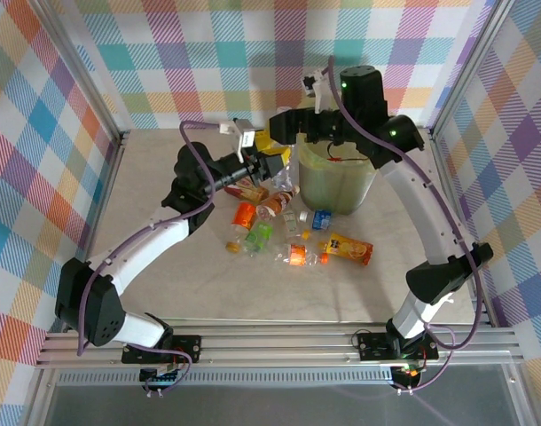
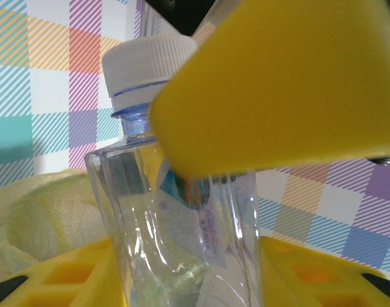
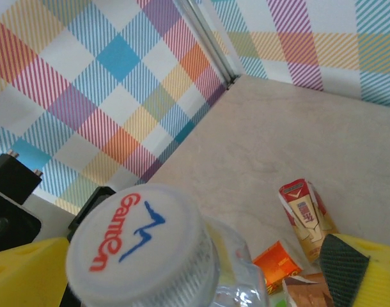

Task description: Put the plastic bottles in the bin

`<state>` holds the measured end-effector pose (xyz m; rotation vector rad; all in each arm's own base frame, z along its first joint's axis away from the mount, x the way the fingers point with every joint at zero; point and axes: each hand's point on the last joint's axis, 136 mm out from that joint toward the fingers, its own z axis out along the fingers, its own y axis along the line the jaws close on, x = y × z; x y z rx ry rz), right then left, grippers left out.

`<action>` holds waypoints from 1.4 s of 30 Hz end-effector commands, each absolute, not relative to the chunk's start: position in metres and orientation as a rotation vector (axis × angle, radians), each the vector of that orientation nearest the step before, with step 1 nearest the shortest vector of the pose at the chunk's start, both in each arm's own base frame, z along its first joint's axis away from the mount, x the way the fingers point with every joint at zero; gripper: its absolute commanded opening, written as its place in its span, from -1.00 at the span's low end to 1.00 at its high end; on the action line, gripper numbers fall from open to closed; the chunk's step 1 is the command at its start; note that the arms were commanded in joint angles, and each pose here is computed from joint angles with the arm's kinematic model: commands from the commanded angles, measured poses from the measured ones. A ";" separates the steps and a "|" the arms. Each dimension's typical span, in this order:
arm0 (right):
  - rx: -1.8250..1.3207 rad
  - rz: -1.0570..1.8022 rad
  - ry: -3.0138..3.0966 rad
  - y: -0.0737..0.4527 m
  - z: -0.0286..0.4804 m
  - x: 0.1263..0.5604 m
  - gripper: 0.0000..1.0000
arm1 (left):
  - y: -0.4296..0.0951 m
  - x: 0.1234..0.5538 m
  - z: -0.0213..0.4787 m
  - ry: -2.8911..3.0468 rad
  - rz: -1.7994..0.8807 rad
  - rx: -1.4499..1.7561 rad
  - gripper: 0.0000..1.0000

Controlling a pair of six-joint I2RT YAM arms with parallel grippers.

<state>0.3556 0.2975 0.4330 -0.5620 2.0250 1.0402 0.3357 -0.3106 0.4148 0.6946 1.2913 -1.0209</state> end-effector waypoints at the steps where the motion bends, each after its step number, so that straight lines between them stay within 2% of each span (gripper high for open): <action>1: -0.590 1.081 2.037 0.303 0.425 0.349 1.00 | -0.313 0.332 0.439 1.211 -1.008 0.705 -0.05; 3: -0.587 1.079 2.040 0.303 0.422 0.349 1.00 | -0.314 0.332 0.440 1.206 -1.009 0.707 -0.05; 6: -0.578 1.074 2.052 0.304 0.416 0.351 0.90 | -0.317 0.331 0.441 1.198 -1.015 0.716 -0.05; 12: -0.556 1.044 2.059 0.303 0.413 0.357 0.39 | -0.320 0.327 0.442 1.191 -1.029 0.743 0.05; 17: -0.536 1.000 2.030 0.298 0.420 0.361 -0.01 | -0.319 0.321 0.437 1.207 -1.023 0.773 0.41; 19: -0.526 0.976 2.010 0.294 0.426 0.362 -0.07 | -0.318 0.317 0.436 1.212 -1.014 0.787 0.71; 21: -0.512 0.943 1.989 0.289 0.432 0.364 -0.10 | -0.316 0.314 0.437 1.217 -1.007 0.794 0.98; 22: -0.501 0.914 1.978 0.286 0.436 0.365 -0.11 | -0.314 0.313 0.437 1.222 -1.000 0.793 1.00; 28: -0.427 0.670 1.867 0.252 0.471 0.380 -0.11 | -0.293 0.303 0.443 1.229 -0.943 0.722 1.00; 34: -0.310 0.384 1.740 0.209 0.503 0.411 -0.12 | -0.254 0.316 0.438 1.339 -0.806 0.493 1.00; 38: -0.220 0.291 1.699 0.183 0.506 0.441 -0.13 | -0.226 0.328 0.425 1.427 -0.721 0.314 1.00; 42: -0.219 0.293 1.669 0.180 0.489 0.464 -0.12 | -0.207 0.333 0.416 1.476 -0.673 0.202 1.00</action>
